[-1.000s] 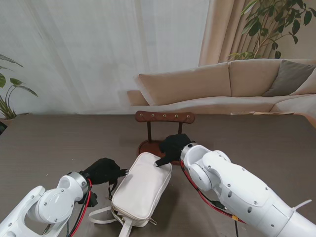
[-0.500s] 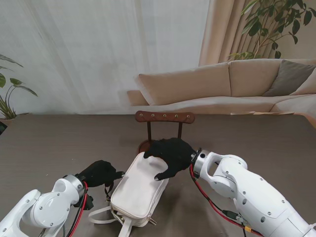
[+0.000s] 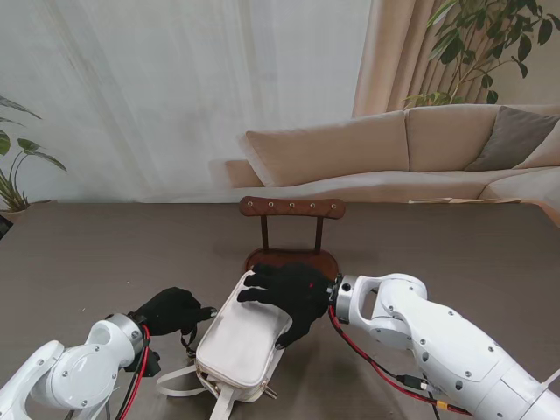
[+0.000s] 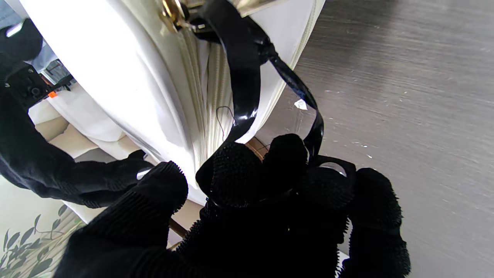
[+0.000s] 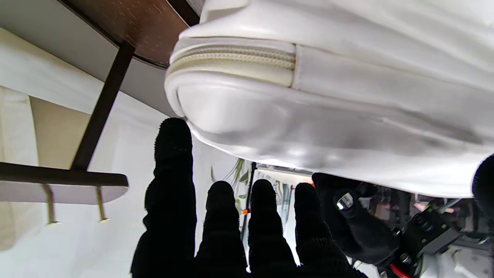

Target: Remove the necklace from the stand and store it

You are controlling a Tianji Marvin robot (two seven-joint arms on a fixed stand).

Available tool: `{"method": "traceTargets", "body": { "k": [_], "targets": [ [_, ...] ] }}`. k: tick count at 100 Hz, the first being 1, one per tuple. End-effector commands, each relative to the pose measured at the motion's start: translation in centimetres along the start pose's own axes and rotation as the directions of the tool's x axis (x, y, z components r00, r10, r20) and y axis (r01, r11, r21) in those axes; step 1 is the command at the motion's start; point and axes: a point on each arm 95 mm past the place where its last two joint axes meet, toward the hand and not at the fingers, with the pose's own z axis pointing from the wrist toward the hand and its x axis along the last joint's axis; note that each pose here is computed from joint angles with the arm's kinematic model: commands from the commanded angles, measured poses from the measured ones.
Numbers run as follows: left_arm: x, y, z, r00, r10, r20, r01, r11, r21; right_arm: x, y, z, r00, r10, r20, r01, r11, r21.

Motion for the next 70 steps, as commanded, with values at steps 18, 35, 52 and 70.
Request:
{"method": "traceTargets", "body": {
  "k": [18, 35, 52, 70],
  "targets": [
    [-0.1, 0.3, -0.1, 1.0, -0.002, -0.003, 0.002, 1.0, -0.026, 1.5, -0.5, 0.8, 0.995, -0.061, -0.074, 0.063, 0.998, 0.03],
    [-0.1, 0.2, -0.4, 1.0, -0.002, 0.002, 0.002, 1.0, -0.026, 2.1, -1.3, 1.5, 0.993, -0.098, -0.061, 0.099, 0.995, 0.012],
    [0.0, 0.3, -0.6, 1.0, -0.004, 0.007, 0.004, 1.0, -0.028, 2.4, -2.0, 2.3, 0.99, -0.135, -0.04, 0.134, 0.991, -0.012],
    [-0.1, 0.3, -1.0, 1.0, -0.001, 0.013, 0.002, 1.0, -0.021, 2.5, -2.7, 3.2, 0.983, -0.172, -0.062, 0.171, 0.985, -0.029]
  ]
}}
